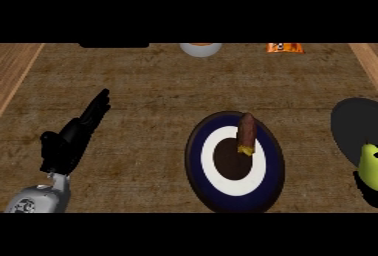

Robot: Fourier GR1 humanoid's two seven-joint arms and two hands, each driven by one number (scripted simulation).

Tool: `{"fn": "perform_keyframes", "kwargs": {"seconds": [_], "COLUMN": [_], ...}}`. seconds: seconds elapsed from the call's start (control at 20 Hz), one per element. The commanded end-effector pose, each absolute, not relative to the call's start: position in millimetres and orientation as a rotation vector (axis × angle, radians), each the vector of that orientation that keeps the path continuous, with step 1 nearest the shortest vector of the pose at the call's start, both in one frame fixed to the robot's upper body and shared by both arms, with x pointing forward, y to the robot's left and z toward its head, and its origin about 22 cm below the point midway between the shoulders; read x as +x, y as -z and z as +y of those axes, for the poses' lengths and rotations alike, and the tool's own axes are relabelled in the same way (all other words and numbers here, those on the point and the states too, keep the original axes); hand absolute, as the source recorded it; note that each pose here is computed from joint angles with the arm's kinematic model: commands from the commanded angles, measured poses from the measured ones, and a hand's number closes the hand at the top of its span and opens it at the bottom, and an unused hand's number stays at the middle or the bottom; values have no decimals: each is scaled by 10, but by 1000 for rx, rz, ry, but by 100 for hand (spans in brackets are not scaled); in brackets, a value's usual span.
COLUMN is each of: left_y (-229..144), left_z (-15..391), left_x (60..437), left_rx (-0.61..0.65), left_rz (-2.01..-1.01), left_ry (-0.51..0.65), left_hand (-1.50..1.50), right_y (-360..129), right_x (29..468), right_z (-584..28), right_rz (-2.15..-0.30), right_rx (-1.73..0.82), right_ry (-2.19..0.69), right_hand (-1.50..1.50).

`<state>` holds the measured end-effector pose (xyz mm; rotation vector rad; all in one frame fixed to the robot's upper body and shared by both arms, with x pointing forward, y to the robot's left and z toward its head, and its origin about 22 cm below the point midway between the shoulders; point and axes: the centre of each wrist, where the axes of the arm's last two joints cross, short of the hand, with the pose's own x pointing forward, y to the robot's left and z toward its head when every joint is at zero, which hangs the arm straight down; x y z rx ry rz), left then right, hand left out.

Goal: Pick the pear from the plate and place it in the pan

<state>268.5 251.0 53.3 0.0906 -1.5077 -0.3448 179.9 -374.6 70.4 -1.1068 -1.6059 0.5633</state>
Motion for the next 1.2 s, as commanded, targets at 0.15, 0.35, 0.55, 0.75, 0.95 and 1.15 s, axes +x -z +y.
{"fn": "perform_keyframes", "kwargs": {"seconds": [0.15, 0.35, 0.55, 0.75, 0.95, 1.15], "left_y": [-447, -571, -514, -454, -394, -585], "left_z": [2335, 2401, 2566, 2288, 2515, 2323], "left_x": [2766, 2651, 2792, 2890, 2728, 2823], "left_rx": [88, 79, 66, 73, 78, 64], "left_rz": [-1504, -1502, -1504, -1507, -1515, -1540], "left_ry": [357, 355, 339, 354, 350, 394], "left_hand": [0, 0, 0, 0, 0, 0], "right_y": [-355, -281, -91, -187, -83, -79], "right_x": [2315, 2441, 2566, 2839, 2883, 2742], "right_z": [-4287, -4666, -4805, -4912, -4884, -5099], "right_rz": [-1597, -1602, -1611, -1581, -1586, -1185], "right_rx": [-1151, -1141, -1151, -1154, -1139, -1091], "right_ry": [-511, -506, -518, -518, -537, -575], "right_hand": [150, 150, 150, 150, 150, -150]}}
